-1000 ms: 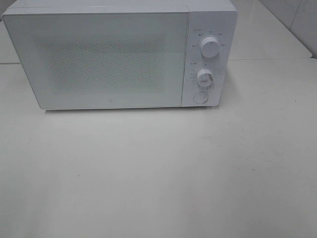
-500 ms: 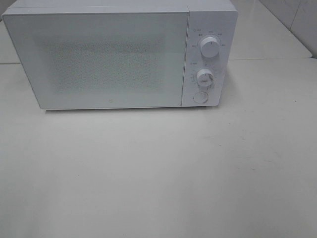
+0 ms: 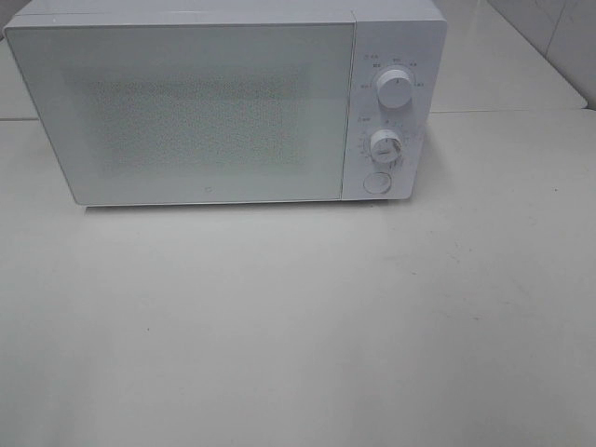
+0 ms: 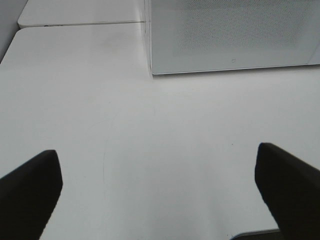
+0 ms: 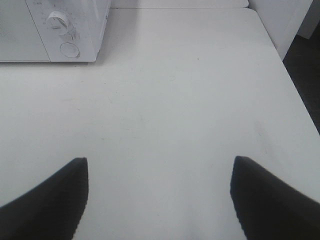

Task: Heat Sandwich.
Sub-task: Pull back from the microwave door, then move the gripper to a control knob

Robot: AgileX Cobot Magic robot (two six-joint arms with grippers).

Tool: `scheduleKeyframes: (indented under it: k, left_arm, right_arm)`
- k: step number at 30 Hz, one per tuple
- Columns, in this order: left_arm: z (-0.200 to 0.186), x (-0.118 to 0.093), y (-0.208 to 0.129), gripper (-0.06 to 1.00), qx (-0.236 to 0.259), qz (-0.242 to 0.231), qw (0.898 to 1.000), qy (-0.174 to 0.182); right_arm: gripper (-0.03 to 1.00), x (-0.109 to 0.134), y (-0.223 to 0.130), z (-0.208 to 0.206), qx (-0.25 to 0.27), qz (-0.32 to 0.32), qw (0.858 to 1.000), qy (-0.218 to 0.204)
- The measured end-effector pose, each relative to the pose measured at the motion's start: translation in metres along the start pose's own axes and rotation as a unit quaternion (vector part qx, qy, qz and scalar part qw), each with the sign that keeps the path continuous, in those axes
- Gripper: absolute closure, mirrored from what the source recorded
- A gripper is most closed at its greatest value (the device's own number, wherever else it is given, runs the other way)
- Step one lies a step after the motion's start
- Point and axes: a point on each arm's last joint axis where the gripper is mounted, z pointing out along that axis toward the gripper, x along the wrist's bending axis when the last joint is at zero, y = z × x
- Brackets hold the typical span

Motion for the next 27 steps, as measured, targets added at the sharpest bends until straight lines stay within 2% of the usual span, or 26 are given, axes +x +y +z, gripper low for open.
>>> scheduleKeyframes:
  k: [18, 21, 27]
  left_arm:
    - [0.0, 0.0, 0.0, -0.05, 0.0, 0.0, 1.0, 0.0]
    - [0.0, 0.0, 0.0, -0.05, 0.0, 0.0, 1.0, 0.0]
    - [0.0, 0.0, 0.0, -0.05, 0.0, 0.0, 1.0, 0.0]
  right_arm:
    - [0.18, 0.0, 0.001, -0.002, -0.003, 0.002, 1.0, 0.0]
    - [0.14, 0.0, 0.009, -0.003, -0.005, 0.003, 1.0, 0.001]
    - [0.12, 0.001, 0.025, 0.008, -0.003, 0.001, 1.0, 0.002]
